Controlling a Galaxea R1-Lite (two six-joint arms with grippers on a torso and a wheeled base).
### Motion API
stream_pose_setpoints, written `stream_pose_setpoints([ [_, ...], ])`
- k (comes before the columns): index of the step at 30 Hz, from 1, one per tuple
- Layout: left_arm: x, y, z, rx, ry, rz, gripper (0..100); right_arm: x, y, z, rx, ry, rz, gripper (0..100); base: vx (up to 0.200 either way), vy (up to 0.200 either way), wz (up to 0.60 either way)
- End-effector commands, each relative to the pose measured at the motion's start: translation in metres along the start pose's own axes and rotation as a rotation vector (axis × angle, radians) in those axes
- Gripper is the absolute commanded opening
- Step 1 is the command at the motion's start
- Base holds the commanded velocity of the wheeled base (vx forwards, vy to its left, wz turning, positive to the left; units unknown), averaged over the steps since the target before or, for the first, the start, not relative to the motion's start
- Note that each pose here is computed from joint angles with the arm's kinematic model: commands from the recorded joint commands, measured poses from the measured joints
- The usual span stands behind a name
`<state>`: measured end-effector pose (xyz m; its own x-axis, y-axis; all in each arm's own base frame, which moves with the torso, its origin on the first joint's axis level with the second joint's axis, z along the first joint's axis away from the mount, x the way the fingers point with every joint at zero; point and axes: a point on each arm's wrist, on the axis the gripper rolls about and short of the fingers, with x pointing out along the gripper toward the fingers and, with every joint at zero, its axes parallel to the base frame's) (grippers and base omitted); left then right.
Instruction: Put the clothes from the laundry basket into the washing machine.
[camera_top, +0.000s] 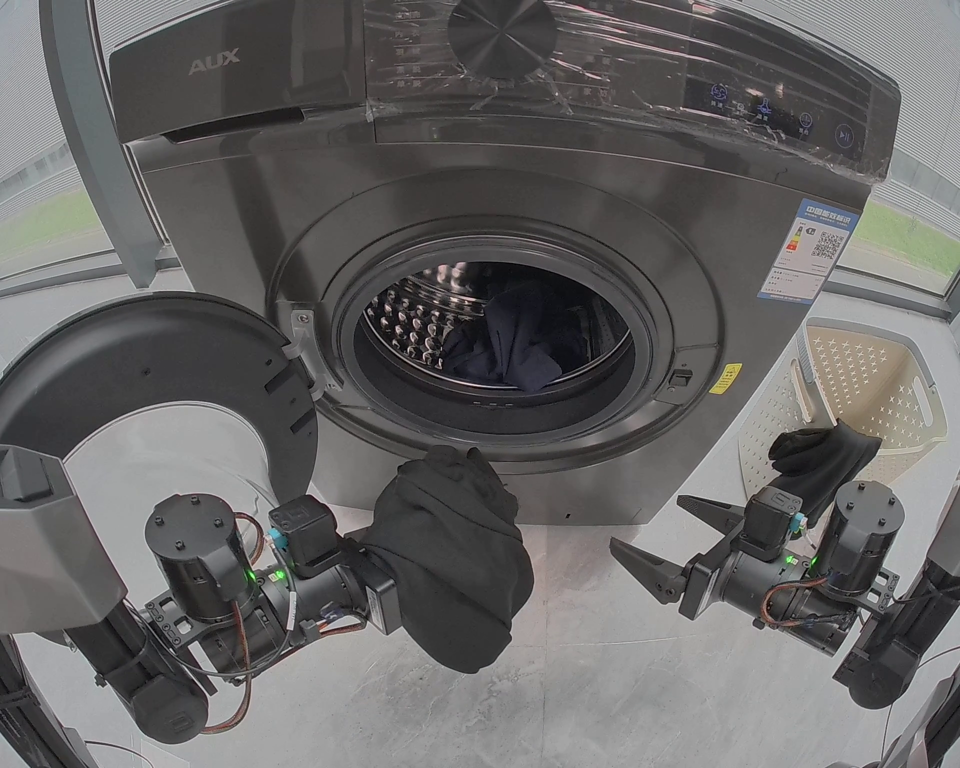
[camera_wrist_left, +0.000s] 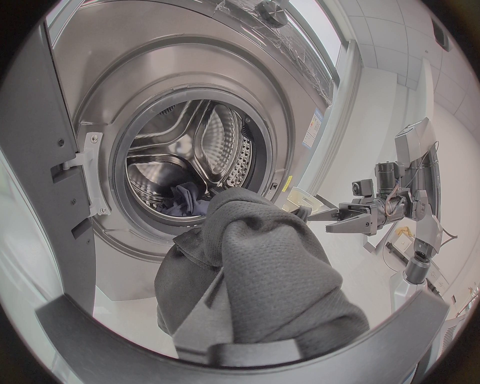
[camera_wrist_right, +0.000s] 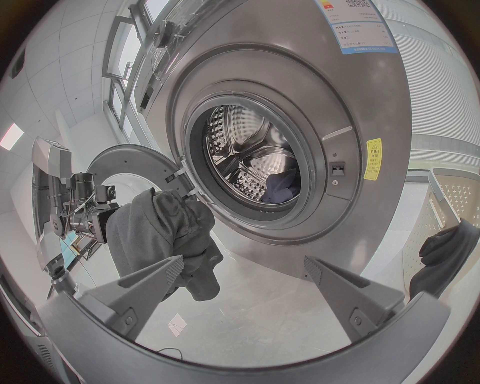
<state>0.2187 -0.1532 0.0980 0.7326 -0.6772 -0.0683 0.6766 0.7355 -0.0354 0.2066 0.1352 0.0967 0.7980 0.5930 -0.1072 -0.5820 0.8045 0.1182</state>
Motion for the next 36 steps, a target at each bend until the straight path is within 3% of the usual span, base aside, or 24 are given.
stream_pose_setpoints([
  [1,0.001,0.000,-0.001,-0.001,0.004,0.000,0,0.000,0.000,-0.001,0.000,0.003,0.001,100,0.200,0.000,0.00],
  [11,0.000,0.000,-0.002,-0.002,0.008,-0.001,0,-0.001,0.001,-0.002,0.000,0.011,0.004,100,0.200,0.000,0.00],
  [21,0.003,-0.003,-0.003,-0.001,0.011,-0.012,0,-0.008,0.015,-0.009,-0.007,0.050,0.074,100,0.000,0.000,0.00],
  [32,0.006,-0.008,-0.005,0.000,0.015,0.011,0,-0.008,0.016,-0.008,-0.008,0.046,0.077,100,0.000,0.000,0.00],
  [36,0.006,-0.009,-0.007,0.000,0.021,0.009,0,-0.008,0.017,-0.008,-0.008,0.046,0.079,100,0.150,0.000,0.00],
])
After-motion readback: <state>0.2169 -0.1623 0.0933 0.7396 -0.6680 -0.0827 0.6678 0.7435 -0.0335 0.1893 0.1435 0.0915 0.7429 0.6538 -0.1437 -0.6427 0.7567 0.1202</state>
